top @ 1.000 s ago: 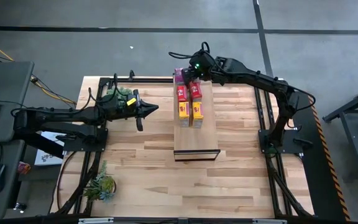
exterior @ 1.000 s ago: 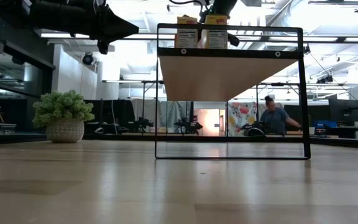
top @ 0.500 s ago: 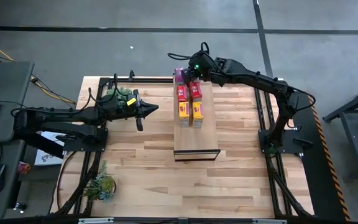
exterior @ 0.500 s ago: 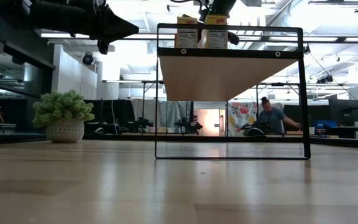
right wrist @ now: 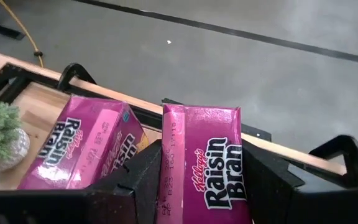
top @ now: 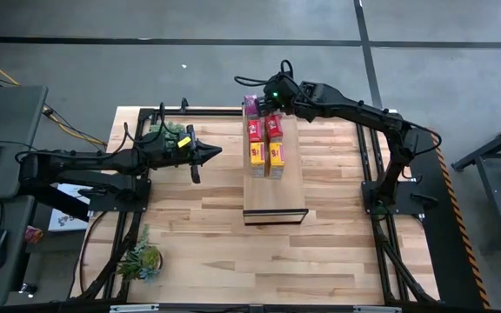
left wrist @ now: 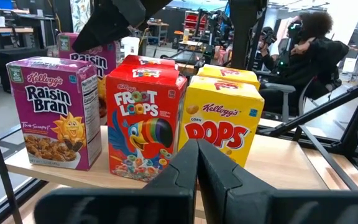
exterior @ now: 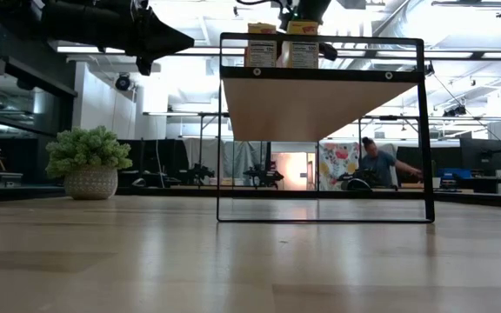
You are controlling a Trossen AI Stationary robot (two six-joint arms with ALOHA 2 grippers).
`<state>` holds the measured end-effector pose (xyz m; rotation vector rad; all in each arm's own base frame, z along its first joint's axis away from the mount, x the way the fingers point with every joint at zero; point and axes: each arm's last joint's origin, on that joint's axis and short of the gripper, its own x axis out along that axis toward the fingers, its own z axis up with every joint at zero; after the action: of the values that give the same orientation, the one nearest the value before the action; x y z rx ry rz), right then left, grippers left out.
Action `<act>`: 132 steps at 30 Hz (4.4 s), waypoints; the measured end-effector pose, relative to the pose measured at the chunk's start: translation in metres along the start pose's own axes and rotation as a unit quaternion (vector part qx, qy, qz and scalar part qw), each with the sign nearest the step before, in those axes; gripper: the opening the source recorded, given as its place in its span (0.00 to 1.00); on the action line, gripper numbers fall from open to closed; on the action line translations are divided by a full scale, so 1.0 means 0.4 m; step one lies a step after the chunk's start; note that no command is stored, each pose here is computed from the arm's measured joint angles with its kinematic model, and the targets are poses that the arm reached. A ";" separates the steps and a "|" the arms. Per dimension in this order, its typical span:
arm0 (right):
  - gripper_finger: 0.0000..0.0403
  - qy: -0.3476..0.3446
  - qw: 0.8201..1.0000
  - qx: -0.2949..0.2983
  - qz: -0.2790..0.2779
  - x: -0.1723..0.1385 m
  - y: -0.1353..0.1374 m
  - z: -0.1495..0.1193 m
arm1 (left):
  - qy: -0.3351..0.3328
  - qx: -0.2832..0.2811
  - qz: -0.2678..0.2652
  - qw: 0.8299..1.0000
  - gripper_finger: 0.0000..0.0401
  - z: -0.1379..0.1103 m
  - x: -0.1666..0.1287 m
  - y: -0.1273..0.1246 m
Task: Stack cereal on shelf
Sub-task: Put the violet cereal box aligned with the other violet cereal box on the shelf
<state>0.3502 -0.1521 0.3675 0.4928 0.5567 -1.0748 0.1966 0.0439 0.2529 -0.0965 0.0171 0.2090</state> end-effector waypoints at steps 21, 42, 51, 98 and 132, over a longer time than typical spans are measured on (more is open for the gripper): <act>0.45 0.014 0.999 -0.009 0.038 0.000 0.008 0.001 | -0.001 0.000 0.000 1.000 0.00 0.001 0.000 0.000; 0.45 -0.015 0.999 -0.046 -0.010 -0.009 0.012 -0.006 | -0.001 0.000 0.000 1.000 0.00 0.001 0.000 0.000; 0.45 -0.012 0.999 -0.052 -0.009 -0.009 0.012 -0.007 | -0.001 0.000 0.000 1.000 0.00 0.001 0.000 0.000; 0.79 -0.072 0.992 -0.102 0.011 -0.127 -0.039 0.047 | -0.003 0.014 0.026 1.000 0.00 0.001 0.000 0.004; 0.04 0.078 0.958 -0.253 -0.110 -0.169 -0.157 -0.264 | -0.020 0.114 0.088 0.989 0.00 -0.097 0.191 0.281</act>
<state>0.2490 -0.0656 0.3239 0.0637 1.0111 -1.0572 0.2476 0.1653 0.2017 0.1375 0.0098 0.3839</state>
